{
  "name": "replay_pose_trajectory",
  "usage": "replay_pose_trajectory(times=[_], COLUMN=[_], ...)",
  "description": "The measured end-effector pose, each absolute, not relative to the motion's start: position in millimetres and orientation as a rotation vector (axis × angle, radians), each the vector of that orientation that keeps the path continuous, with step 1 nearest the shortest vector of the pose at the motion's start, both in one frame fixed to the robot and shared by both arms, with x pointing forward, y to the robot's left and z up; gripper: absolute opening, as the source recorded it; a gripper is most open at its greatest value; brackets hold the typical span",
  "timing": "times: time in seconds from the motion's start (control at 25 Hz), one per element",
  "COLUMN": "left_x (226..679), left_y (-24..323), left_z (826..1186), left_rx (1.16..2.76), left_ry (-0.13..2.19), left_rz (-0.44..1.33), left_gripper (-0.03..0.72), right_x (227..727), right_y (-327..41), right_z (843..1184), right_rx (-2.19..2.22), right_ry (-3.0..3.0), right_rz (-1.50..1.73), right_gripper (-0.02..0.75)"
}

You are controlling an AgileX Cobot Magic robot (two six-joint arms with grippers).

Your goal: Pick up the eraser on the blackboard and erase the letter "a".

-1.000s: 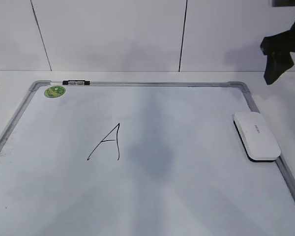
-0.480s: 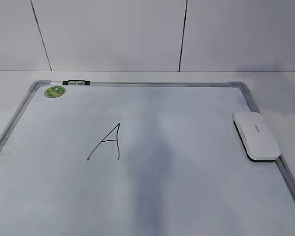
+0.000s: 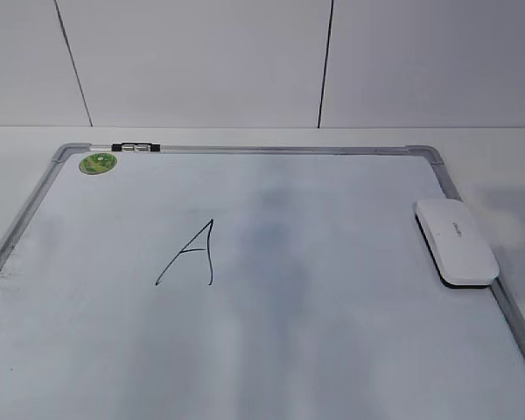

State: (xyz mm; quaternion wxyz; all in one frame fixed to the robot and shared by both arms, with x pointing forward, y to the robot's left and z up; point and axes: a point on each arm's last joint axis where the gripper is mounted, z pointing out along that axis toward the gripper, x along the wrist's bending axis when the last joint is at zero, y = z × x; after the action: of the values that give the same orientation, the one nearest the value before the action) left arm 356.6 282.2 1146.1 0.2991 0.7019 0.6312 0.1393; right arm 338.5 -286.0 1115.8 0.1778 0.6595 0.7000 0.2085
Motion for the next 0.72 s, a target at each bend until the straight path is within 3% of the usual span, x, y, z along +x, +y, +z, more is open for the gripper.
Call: replay_pose_trajectory(times=[0.24,0.48,0.72], left_x=[301,274,267], left_y=[276,274,274], left_z=[1129,1109,1080], left_rx=[1.810,1.787,1.806], left_ry=[1.593,1.558,1.586], left_rz=[0.407,0.443,0.406], left_gripper=[0.308,0.308,0.307], right_x=[286,259,253], right_y=[-298,-307,-308], right_z=[1122,1124,1091], right_rx=[1.740,1.663,1.688], right_ry=[1.832,1.730,1.761], right_rz=[0.720,0.755,0.709], right_gripper=[0.593,0.593,0.593])
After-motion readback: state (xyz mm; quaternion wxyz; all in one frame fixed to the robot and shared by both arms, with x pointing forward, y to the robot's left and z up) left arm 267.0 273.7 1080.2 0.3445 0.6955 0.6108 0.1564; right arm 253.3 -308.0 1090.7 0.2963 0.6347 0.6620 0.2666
